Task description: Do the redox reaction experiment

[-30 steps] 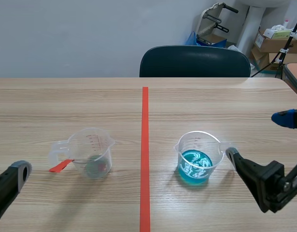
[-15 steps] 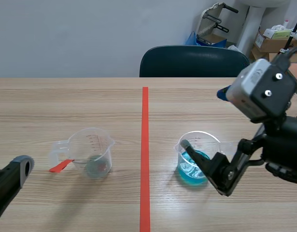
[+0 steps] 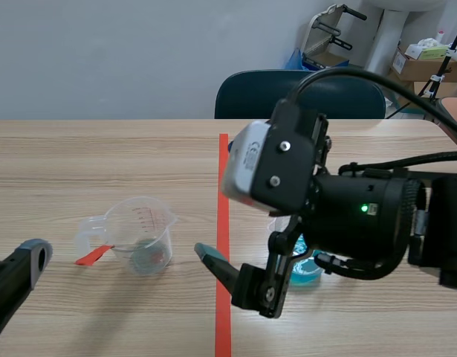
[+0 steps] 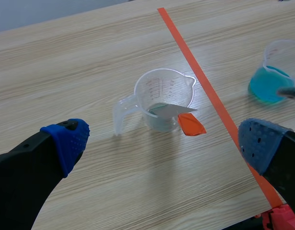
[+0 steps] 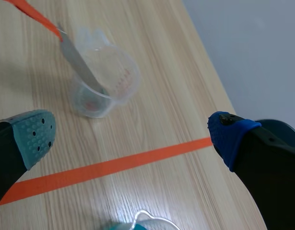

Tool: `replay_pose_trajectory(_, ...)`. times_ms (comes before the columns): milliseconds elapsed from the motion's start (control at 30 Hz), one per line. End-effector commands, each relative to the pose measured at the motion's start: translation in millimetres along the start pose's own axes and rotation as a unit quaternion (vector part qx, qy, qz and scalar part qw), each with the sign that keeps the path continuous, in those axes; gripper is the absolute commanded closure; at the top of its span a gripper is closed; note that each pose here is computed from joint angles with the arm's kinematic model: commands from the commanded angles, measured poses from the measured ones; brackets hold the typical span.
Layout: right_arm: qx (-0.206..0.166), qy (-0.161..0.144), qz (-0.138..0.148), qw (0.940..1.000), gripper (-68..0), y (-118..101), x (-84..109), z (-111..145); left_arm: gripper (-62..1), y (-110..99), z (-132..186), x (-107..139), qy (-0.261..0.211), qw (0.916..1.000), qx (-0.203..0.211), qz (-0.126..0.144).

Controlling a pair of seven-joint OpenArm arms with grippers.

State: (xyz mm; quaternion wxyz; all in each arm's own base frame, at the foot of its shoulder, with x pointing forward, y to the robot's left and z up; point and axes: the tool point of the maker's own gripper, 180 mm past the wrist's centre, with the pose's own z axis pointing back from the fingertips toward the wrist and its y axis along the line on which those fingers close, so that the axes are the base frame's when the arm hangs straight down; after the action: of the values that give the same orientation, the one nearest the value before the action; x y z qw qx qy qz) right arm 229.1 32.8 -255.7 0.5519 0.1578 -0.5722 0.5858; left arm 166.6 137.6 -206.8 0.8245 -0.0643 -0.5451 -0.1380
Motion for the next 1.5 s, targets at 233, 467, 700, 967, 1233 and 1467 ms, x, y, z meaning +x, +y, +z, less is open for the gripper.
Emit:
replay_pose_trajectory(233,0.041,-0.077,0.034,0.9956,-67.9,13.7,18.3,-25.0,-62.3,-2.7,-0.1,9.6,-0.018,0.9998,-0.002,0.004)
replay_pose_trajectory(467,0.067,-0.105,0.064,0.9902,-67.9,30.9,19.3,-50.1,-62.3,-2.7,-0.1,9.6,-0.018,0.9998,-0.002,0.004)
replay_pose_trajectory(700,0.072,-0.134,0.068,0.9860,-67.9,37.6,28.9,-72.4,-62.3,-2.7,-0.1,9.6,-0.018,0.9998,-0.002,0.004)
replay_pose_trajectory(967,0.079,-0.159,0.071,0.9817,-67.9,39.3,42.7,-89.3,-62.3,-2.7,-0.1,9.6,-0.018,0.9998,-0.002,0.004)
replay_pose_trajectory(1233,0.057,-0.170,0.080,0.9806,-67.9,30.7,47.7,-89.6,-62.3,-2.7,-0.1,9.5,-0.018,0.9998,-0.002,0.004)
replay_pose_trajectory(1467,0.058,-0.174,0.080,0.9799,-56.5,31.0,48.8,-89.1,-62.3,-2.7,-0.1,9.5,-0.018,0.9998,-0.002,0.004)
